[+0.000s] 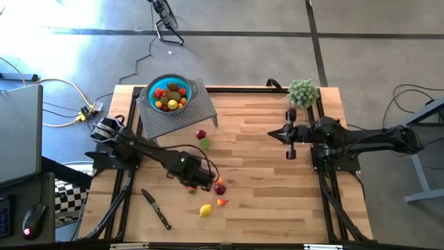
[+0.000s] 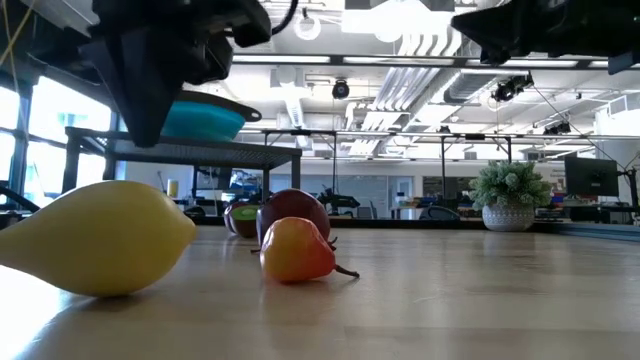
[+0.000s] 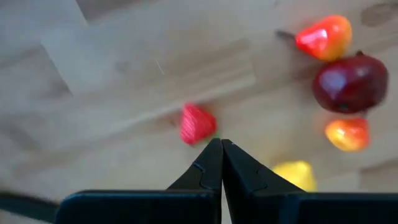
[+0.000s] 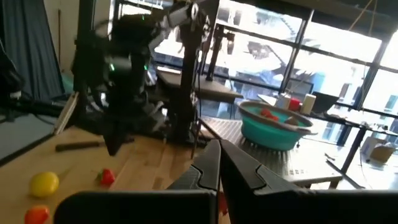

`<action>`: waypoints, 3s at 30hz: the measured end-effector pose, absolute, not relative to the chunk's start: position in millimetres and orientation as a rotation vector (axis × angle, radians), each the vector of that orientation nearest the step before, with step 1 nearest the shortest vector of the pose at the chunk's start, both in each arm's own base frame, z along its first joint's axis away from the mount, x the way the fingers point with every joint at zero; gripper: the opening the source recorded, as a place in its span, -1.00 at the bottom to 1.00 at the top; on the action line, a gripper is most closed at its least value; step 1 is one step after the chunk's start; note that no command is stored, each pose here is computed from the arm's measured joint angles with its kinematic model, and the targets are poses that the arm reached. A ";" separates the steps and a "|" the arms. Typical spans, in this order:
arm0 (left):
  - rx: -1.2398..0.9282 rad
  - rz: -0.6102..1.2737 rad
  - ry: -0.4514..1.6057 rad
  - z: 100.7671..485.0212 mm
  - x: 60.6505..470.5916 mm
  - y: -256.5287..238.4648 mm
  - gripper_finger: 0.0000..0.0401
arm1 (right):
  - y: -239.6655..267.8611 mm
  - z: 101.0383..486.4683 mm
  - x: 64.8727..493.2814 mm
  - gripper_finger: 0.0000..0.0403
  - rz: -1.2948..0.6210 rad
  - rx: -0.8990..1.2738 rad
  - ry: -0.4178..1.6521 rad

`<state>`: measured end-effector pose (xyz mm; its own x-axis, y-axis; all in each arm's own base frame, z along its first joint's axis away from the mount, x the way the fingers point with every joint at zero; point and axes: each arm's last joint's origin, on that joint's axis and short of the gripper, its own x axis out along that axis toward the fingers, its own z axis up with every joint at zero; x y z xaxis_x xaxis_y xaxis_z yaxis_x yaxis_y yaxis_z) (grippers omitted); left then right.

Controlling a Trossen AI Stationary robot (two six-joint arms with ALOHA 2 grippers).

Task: Pick & Place Fruit
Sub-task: Put the red strawberry into the blue strainer bowl on the shelf

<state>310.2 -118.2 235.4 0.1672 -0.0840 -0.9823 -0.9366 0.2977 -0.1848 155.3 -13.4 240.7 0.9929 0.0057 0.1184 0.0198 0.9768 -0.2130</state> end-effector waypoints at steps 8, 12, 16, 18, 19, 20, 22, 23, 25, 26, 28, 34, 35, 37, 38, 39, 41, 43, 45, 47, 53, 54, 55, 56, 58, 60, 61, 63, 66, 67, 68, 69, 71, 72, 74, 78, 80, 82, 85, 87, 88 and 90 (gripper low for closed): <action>-1.261 0.916 1.217 235.9 294.8 -157.5 -1.00 | -14.0 233.8 159.4 -0.99 -0.007 -0.247 -0.061; -1.321 0.954 1.167 236.3 284.1 -179.2 -1.00 | -13.9 234.0 159.2 -0.99 -0.004 -0.248 -0.063; -1.316 0.971 1.074 236.5 277.8 -189.6 -0.98 | -13.9 234.4 159.2 -0.99 -0.005 -0.269 -0.067; -1.327 0.982 1.033 236.8 278.2 -189.9 -0.93 | -13.9 234.4 159.2 -0.99 -0.005 -0.274 -0.067; -1.329 0.981 1.025 236.9 278.6 -189.7 -0.89 | -13.9 234.5 159.2 -0.99 -0.005 -0.274 -0.067; -1.328 0.981 1.023 236.9 278.8 -189.5 -0.84 | -13.9 234.5 159.2 -0.99 -0.005 -0.275 -0.067; -1.323 0.987 1.023 236.7 278.4 -189.0 -0.74 | -13.9 234.5 159.2 -0.99 -0.005 -0.278 -0.067; -1.323 0.988 1.024 236.7 278.2 -189.0 -0.68 | -13.9 234.4 159.2 -0.99 -0.005 -0.278 -0.067; -1.328 0.994 1.022 236.5 278.1 -189.0 -0.55 | -13.9 234.4 159.2 -0.99 -0.005 -0.278 -0.066; -1.329 0.996 1.021 236.5 278.1 -189.0 -0.48 | -13.9 234.0 159.2 -0.99 -0.004 -0.278 -0.063; -1.329 0.997 1.020 236.5 278.1 -188.9 -0.34 | -13.9 233.4 159.2 -0.99 -0.004 -0.285 -0.056; -1.307 1.000 0.944 236.8 279.3 -187.3 -0.07 | -13.9 233.2 159.3 -0.99 -0.004 -0.299 -0.054; -1.306 0.999 0.934 236.9 279.6 -187.2 -0.05 | -13.9 233.1 159.3 -0.99 -0.004 -0.299 -0.054; -1.304 0.995 0.925 237.0 280.0 -187.2 -0.04 | -13.9 233.1 159.3 -0.99 -0.004 -0.299 -0.054; -1.302 0.997 0.914 237.0 280.2 -186.9 -0.04 | -13.9 233.2 159.3 -0.99 -0.004 -0.299 -0.054; -1.307 1.001 0.903 236.0 281.0 -187.3 -0.04 | -13.9 233.2 159.3 -0.99 -0.004 -0.299 -0.054; -1.324 1.005 0.890 230.8 285.1 -189.9 -0.04 | -13.9 233.2 159.3 -0.99 -0.004 -0.299 -0.054; -1.317 1.019 0.905 225.1 286.6 -191.4 -0.04 | -13.9 233.1 159.3 -0.99 -0.004 -0.299 -0.053; -1.331 1.020 0.919 218.4 290.5 -194.7 -0.04 | -13.9 232.7 159.3 -0.99 -0.004 -0.299 -0.049; -1.328 1.050 0.928 210.8 292.2 -196.2 -0.04 | -13.9 232.5 159.3 -0.99 -0.004 -0.302 -0.048; -1.335 1.088 0.925 202.8 294.3 -197.8 -0.04 | -14.1 232.0 159.4 -0.99 -0.007 -0.314 -0.041; -1.339 1.095 0.922 201.7 294.8 -198.1 -0.04 | -14.1 231.9 159.4 -0.99 -0.007 -0.314 -0.040; -1.332 1.113 0.917 200.1 294.1 -197.5 -0.04 | -14.0 232.0 159.4 -0.99 -0.006 -0.316 -0.041; -1.321 1.130 0.921 199.1 292.6 -196.6 -0.04 | -14.0 231.9 159.4 -0.99 -0.006 -0.317 -0.041; -1.326 1.129 0.920 195.5 295.1 -198.3 -0.04 | -14.0 231.9 159.4 -0.99 -0.006 -0.317 -0.040; -1.306 1.147 0.925 190.2 295.5 -198.6 -0.04 | -14.0 232.0 159.3 -0.99 -0.006 -0.317 -0.041; -1.297 1.157 0.931 187.8 295.4 -198.6 -0.04 | -14.0 231.9 159.3 -0.99 -0.006 -0.318 -0.041; -1.300 1.155 0.930 183.9 297.4 -200.0 -0.04 | -14.0 231.6 159.4 -0.99 -0.006 -0.318 -0.038; -1.293 1.162 0.930 183.3 296.9 -199.6 -0.05 | -14.0 231.6 159.4 -0.99 -0.006 -0.323 -0.038; -1.296 1.157 0.925 183.6 297.4 -199.8 -0.07 | -14.1 231.6 159.4 -0.99 -0.006 -0.323 -0.037; -1.291 1.157 0.915 183.7 297.5 -199.5 -0.09 | -14.0 231.7 159.4 -0.99 -0.006 -0.324 -0.038; -1.282 1.160 0.904 183.7 297.3 -199.0 -0.12 | -14.0 231.8 159.3 -0.99 -0.006 -0.324 -0.039; -1.280 1.160 0.898 183.8 297.3 -198.8 -0.19 | -14.0 231.6 159.4 -0.99 -0.006 -0.324 -0.037; -1.278 1.162 0.900 183.7 297.1 -198.7 -0.23 | -14.0 231.6 159.4 -0.99 -0.006 -0.324 -0.038; -1.278 1.162 0.902 183.6 297.1 -198.8 -0.31 | -14.0 231.6 159.4 -0.99 -0.006 -0.323 -0.037; -1.267 1.170 0.907 179.4 297.7 -199.2 -0.42 | -14.0 231.6 159.4 -0.99 -0.006 -0.324 -0.037; -1.272 1.165 0.906 179.5 298.3 -199.7 -0.44 | -14.0 231.5 159.4 -0.99 -0.006 -0.323 -0.037; -1.263 1.172 0.906 176.4 298.9 -200.0 -0.44 | -14.1 231.5 159.4 -0.99 -0.006 -0.323 -0.037; -1.260 1.173 0.903 175.5 299.2 -200.1 -0.45 | -14.1 231.5 159.4 -0.99 -0.006 -0.323 -0.037; -1.258 1.175 0.903 174.1 299.6 -200.4 -0.45 | -14.0 231.5 159.4 -0.99 -0.006 -0.323 -0.037; -1.255 1.179 0.908 173.6 299.3 -200.3 -0.45 | -14.0 231.5 159.4 -0.99 -0.006 -0.323 -0.037; -1.259 1.176 0.908 173.7 299.5 -200.5 -0.45 | -14.1 231.6 159.4 -0.99 -0.006 -0.324 -0.037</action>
